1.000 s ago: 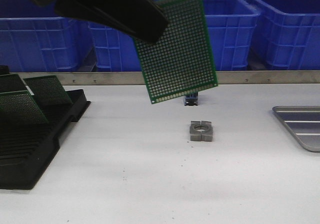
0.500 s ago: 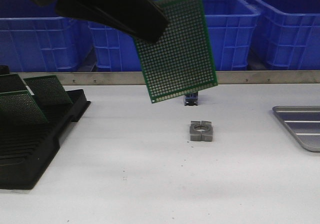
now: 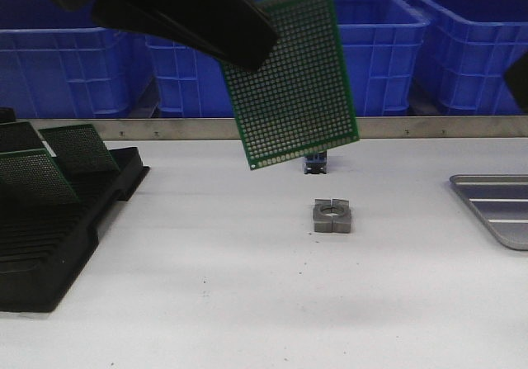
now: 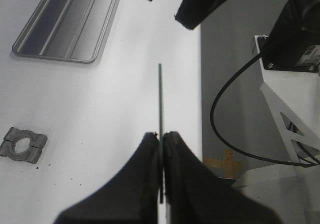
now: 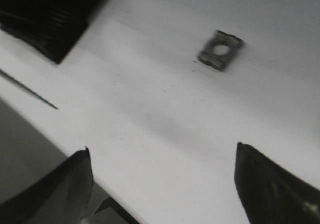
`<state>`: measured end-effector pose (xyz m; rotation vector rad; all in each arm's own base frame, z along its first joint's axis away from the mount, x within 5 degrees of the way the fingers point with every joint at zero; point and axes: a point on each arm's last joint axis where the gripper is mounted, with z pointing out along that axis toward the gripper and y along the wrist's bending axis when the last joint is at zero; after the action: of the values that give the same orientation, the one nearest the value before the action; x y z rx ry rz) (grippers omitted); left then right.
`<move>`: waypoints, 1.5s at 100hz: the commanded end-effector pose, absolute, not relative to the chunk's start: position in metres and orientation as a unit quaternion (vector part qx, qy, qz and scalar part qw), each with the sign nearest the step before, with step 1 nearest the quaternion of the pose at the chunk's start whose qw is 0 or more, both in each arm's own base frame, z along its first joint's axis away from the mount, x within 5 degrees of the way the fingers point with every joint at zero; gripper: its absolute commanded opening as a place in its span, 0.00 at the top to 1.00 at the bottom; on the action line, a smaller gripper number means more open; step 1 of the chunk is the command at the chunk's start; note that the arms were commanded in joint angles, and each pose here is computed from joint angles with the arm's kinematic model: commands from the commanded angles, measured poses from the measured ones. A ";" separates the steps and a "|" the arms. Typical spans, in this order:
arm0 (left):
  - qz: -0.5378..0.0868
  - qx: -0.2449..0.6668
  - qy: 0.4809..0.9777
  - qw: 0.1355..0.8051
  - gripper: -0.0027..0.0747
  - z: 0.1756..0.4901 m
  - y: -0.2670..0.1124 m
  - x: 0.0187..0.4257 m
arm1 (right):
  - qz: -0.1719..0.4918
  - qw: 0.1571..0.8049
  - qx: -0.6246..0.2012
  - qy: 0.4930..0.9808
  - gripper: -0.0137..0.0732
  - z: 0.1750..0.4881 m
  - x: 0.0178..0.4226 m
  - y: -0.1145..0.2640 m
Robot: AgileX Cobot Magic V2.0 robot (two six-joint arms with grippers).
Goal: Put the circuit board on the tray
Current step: 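Hold the board up while the right gripper approaches its lower edge, then grasp the board with the right gripper and release the left gripper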
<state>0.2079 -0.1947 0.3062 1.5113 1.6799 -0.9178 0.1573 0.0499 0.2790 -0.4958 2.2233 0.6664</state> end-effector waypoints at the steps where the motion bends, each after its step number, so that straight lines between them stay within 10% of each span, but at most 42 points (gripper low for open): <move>1: -0.377 0.564 0.633 0.373 0.99 0.327 -0.198 0.204 | 0.314 0.428 -0.242 0.812 0.16 0.295 0.169 0.063; 24: -0.376 0.563 0.634 0.375 0.99 0.327 -0.198 0.204 | 0.321 0.450 -0.381 0.741 0.16 0.284 0.182 0.094; 65: -0.376 0.563 0.634 0.375 0.99 0.327 -0.198 0.204 | 0.387 0.393 -0.382 0.742 0.17 0.257 0.192 0.134; 108: -0.376 0.564 0.633 0.374 0.98 0.327 -0.198 0.204 | 0.406 0.404 -0.369 0.732 0.92 0.261 0.191 0.139; 137: -0.360 0.568 0.636 0.378 0.39 0.325 -0.197 0.206 | 0.409 0.392 -0.374 0.734 0.92 0.259 0.189 0.139; 150: -0.331 0.574 0.643 0.385 0.34 0.322 -0.194 0.211 | 0.381 0.364 -0.390 0.755 0.92 0.251 0.188 0.135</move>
<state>0.2121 -0.1936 0.3045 1.5123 1.6859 -0.8535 0.1863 0.1363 0.2412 -1.0030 1.9531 0.9824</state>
